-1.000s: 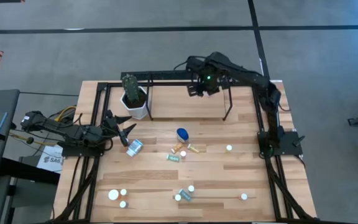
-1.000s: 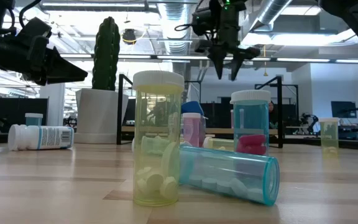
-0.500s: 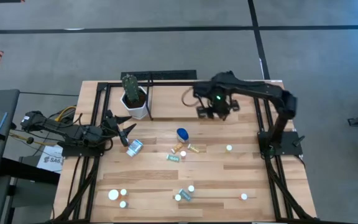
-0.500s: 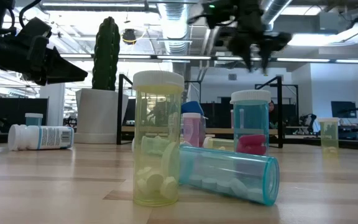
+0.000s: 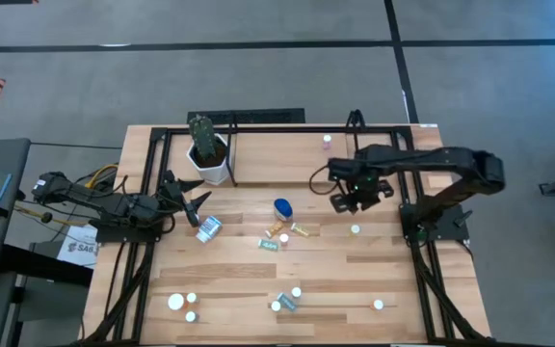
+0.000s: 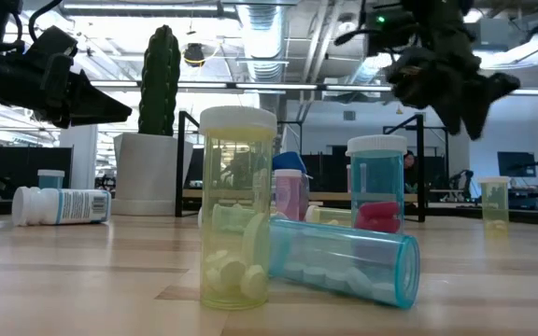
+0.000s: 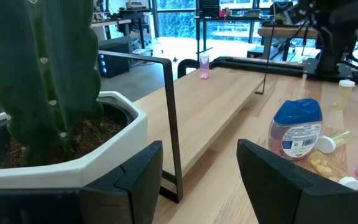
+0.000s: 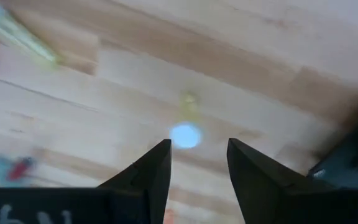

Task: Pick and place medicine bottles onto shelf by color
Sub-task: Put the yellow pill bottle on the shelf

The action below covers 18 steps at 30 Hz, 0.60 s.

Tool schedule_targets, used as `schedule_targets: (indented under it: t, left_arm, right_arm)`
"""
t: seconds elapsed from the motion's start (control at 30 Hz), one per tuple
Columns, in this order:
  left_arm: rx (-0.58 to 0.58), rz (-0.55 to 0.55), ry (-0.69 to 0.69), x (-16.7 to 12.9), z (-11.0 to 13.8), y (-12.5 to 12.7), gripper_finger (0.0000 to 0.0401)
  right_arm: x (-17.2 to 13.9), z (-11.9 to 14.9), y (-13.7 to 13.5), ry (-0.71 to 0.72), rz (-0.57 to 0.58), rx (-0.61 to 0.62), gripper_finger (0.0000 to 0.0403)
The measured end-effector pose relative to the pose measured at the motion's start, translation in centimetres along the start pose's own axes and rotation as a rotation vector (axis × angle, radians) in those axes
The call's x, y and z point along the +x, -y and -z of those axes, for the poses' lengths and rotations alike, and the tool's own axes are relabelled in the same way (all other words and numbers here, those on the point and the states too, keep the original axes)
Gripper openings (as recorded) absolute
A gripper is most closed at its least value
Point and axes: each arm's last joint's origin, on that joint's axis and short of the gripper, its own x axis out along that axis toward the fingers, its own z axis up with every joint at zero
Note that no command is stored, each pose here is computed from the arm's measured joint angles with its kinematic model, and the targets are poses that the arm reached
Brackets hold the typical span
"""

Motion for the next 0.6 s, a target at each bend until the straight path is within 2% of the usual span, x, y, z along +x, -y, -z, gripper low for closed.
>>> schedule_targets:
  t: [0.27,0.43,0.6]
  left_arm:
    - [0.000,-0.001,0.000,0.0,0.0,0.0,0.0196]
    - [0.000,0.000,0.000,0.0,0.0,0.0,0.0196]
    - [0.000,-0.001,0.000,0.0,0.0,0.0,0.0196]
  right_arm:
    - [3.6,1.6,0.4,-0.056,0.081,-0.200,0.0195]
    - [4.7,2.1,0.6,-0.072,0.105,-0.200,0.0205]
    - [4.9,2.7,0.5,-0.083,0.102,-0.211,0.0244]
